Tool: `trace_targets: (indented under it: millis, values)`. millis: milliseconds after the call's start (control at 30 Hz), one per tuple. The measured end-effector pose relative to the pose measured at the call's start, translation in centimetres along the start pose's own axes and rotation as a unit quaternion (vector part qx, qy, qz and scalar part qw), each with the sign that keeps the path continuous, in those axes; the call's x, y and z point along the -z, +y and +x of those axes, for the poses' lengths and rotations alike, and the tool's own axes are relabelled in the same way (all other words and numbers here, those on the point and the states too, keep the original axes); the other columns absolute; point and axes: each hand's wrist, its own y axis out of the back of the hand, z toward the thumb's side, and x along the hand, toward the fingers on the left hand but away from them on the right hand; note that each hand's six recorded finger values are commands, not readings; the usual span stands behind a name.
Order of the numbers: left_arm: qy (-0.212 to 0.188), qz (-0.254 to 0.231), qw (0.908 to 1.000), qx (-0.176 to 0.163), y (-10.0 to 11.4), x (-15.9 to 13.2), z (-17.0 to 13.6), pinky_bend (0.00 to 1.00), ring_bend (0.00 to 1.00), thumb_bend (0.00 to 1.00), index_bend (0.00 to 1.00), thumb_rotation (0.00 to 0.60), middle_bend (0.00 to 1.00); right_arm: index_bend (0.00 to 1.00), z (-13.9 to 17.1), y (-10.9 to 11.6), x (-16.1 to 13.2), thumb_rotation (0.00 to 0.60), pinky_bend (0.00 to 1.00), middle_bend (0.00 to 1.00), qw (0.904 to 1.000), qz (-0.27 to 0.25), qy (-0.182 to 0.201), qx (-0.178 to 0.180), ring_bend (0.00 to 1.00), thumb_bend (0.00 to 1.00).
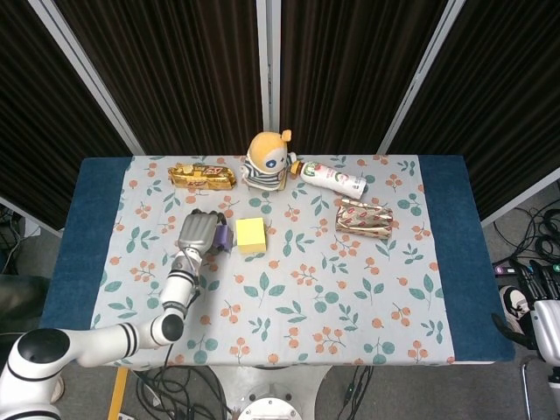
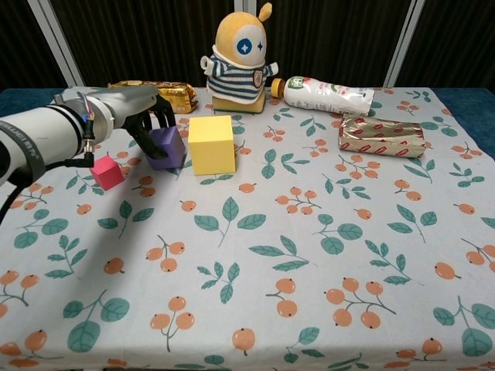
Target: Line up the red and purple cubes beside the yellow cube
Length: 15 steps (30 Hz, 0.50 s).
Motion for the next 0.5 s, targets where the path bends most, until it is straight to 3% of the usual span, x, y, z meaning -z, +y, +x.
trace_targets:
  millis: [300,500]
  values:
    - [0.0,0.012,0.9999,0.01,-0.5,-0.4,0.0,0.21,0.29,0.26,0.25,0.6,0.3,0.04,0.0,0.1,0.1,0.6,0.1,0.13,1.0,0.0,-0.002,0.002,0.0,0.15]
    - [-0.011,0.02,0.9997,0.0,0.5,-0.1,-1.1,0.2,0.21,0.26,0.21,0.6,0.23,0.04,-0.1,0.2,0.0,0.6,0.1,0.13,1.0,0.0,0.002,0.002,0.0,0.15]
